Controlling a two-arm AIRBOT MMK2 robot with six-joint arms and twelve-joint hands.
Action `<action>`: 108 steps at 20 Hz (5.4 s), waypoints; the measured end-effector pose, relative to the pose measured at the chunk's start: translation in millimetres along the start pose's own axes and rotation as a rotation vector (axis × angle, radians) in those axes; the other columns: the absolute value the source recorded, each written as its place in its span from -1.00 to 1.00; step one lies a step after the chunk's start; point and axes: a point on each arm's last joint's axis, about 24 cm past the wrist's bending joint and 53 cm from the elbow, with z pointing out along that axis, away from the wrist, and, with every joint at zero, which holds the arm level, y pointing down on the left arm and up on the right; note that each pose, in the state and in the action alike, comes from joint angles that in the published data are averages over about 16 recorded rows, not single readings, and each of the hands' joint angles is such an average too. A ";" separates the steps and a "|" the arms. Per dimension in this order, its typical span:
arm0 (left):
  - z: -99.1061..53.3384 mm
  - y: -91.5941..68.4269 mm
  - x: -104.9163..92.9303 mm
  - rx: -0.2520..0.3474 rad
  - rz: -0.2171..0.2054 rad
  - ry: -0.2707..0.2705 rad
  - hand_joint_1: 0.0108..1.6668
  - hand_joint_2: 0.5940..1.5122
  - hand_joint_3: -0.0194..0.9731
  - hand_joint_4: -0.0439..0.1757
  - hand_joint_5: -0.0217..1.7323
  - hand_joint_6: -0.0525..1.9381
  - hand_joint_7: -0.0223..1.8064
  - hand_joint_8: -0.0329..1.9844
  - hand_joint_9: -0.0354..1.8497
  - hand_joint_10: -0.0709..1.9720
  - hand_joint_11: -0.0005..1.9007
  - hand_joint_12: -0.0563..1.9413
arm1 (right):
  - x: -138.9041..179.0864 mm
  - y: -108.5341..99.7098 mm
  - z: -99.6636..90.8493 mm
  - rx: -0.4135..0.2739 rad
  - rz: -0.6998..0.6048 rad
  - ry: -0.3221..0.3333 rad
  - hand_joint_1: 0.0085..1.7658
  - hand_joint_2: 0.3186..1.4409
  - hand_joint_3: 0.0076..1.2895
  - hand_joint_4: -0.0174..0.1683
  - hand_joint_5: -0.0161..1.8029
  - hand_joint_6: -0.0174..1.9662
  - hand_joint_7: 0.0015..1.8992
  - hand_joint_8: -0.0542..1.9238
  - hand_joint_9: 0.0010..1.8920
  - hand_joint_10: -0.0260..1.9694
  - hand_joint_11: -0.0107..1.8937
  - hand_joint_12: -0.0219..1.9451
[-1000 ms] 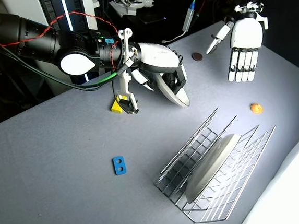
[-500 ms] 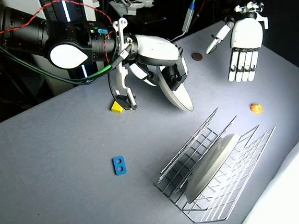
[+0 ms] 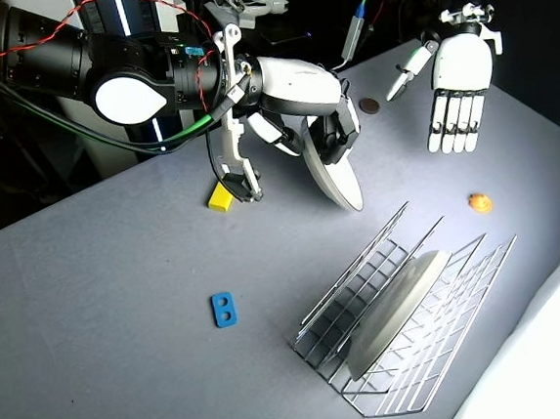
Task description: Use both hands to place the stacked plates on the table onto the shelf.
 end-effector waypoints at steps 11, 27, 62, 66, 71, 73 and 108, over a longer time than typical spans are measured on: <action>0.2 -2.0 0.6 0.008 0.002 0.001 -0.99 0.06 -0.92 -0.55 -0.95 -0.93 -0.96 -0.97 -0.95 -0.92 -0.98 -0.94 | 17.6 -4.2 3.3 0.004 0.016 0.025 0.36 0.25 -0.99 -0.76 0.03 0.08 0.11 -0.07 0.39 -0.94 -0.08 0.09; -2.9 -58.5 12.9 0.229 0.051 0.031 -0.99 0.08 -0.92 -0.56 -0.95 -0.93 -0.96 -0.97 -0.95 -0.92 -0.98 -0.94 | 43.9 -10.9 13.3 0.010 0.041 0.056 0.34 0.40 -0.99 -0.75 -0.02 0.07 0.06 -0.15 0.29 -0.95 -0.18 0.12; 8.5 -119.2 66.0 0.305 0.108 0.151 -0.99 0.10 -0.92 -0.59 -0.95 -0.93 -0.95 -0.97 -0.94 -0.92 -0.98 -0.94 | -69.6 -15.2 -125.1 -0.231 0.085 -0.040 0.12 0.12 -0.99 -0.83 -0.96 -0.96 -0.99 -0.93 -0.99 -0.96 -0.98 -0.97; 10.8 -114.4 63.2 0.273 0.091 0.141 -0.99 0.10 -0.92 -0.58 -0.95 -0.93 -0.95 -0.97 -0.94 -0.92 -0.98 -0.94 | -71.8 -15.5 -128.4 -0.245 0.076 -0.039 0.12 0.12 -0.99 -0.83 -0.96 -0.96 -0.99 -0.93 -0.99 -0.96 -0.98 -0.97; 11.5 -118.9 61.7 0.275 0.073 0.131 -0.99 0.09 -0.92 -0.57 -0.95 -0.93 -0.95 -0.97 -0.94 -0.92 -0.98 -0.94 | -71.5 -21.6 -129.0 -0.232 0.078 -0.038 0.12 0.12 -0.99 -0.83 -0.96 -0.96 -0.99 -0.93 -0.99 -0.96 -0.98 -0.97; 11.4 -122.3 61.7 0.282 0.068 0.128 -0.99 0.09 -0.92 -0.57 -0.95 -0.93 -0.95 -0.97 -0.94 -0.92 -0.98 -0.94 | -70.3 -24.1 -128.7 -0.224 0.083 -0.035 0.11 0.12 -0.99 -0.83 -0.96 -0.96 -0.98 -0.93 -0.99 -0.96 -0.98 -0.97; 10.5 -115.7 113.1 0.190 0.007 0.268 -0.99 0.10 -0.92 -0.59 -0.97 -0.94 -0.99 -0.98 -0.97 -0.96 -0.99 -0.95 | -41.6 -42.4 -107.8 -0.117 0.027 -0.007 0.19 0.16 -0.99 -0.83 -0.96 -0.96 -0.99 -0.93 -0.99 -0.96 -0.98 -0.97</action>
